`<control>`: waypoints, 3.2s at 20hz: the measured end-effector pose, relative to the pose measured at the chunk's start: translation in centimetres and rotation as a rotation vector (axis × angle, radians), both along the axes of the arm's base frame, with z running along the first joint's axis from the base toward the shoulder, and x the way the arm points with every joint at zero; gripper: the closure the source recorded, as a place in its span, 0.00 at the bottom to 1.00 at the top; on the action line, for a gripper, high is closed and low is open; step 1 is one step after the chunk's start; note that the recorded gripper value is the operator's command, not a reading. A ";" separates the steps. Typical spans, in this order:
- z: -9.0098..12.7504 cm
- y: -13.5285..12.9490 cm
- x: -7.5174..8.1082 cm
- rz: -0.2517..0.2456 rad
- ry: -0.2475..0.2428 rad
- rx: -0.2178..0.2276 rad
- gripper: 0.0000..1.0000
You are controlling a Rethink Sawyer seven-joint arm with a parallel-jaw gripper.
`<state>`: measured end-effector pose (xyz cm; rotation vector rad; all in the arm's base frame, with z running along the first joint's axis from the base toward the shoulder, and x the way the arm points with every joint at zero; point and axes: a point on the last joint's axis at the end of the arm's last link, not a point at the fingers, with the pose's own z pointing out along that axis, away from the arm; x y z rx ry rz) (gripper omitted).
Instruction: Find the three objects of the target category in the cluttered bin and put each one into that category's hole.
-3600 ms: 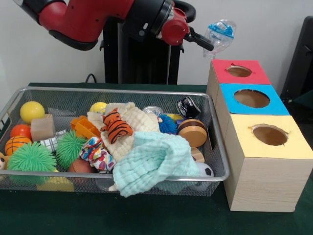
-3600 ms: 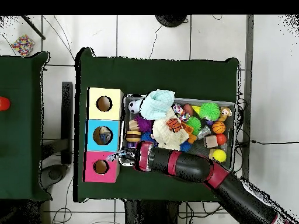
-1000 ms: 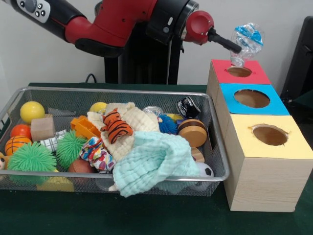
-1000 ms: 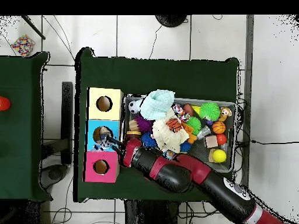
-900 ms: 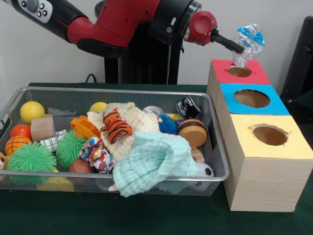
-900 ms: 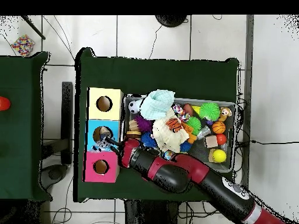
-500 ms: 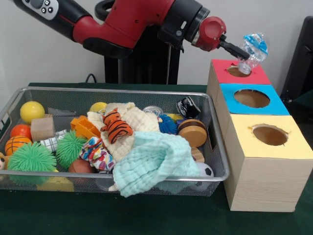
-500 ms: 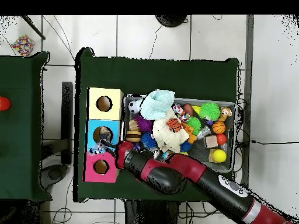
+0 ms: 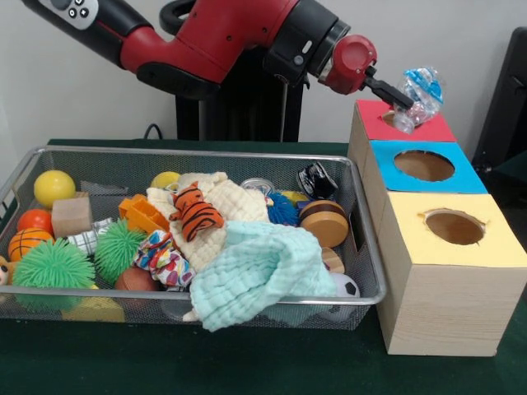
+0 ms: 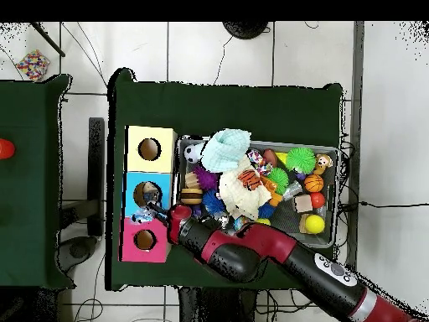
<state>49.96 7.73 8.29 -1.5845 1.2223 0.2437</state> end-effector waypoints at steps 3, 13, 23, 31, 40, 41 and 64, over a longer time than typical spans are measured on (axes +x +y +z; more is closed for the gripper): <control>-0.3 0.0 -0.3 0.004 -0.013 -0.012 1.00; -0.8 -0.4 -0.2 -0.008 -0.081 -0.055 1.00; -1.3 -3.3 0.7 -0.098 -0.080 -0.027 1.00; -2.1 -6.8 2.3 -0.209 -0.069 0.009 1.00; -2.9 -8.0 2.5 -0.213 -0.017 0.024 1.00; -3.0 -8.1 2.5 -0.211 -0.008 0.027 1.00; -10.2 -20.9 4.2 -0.082 0.232 0.061 1.00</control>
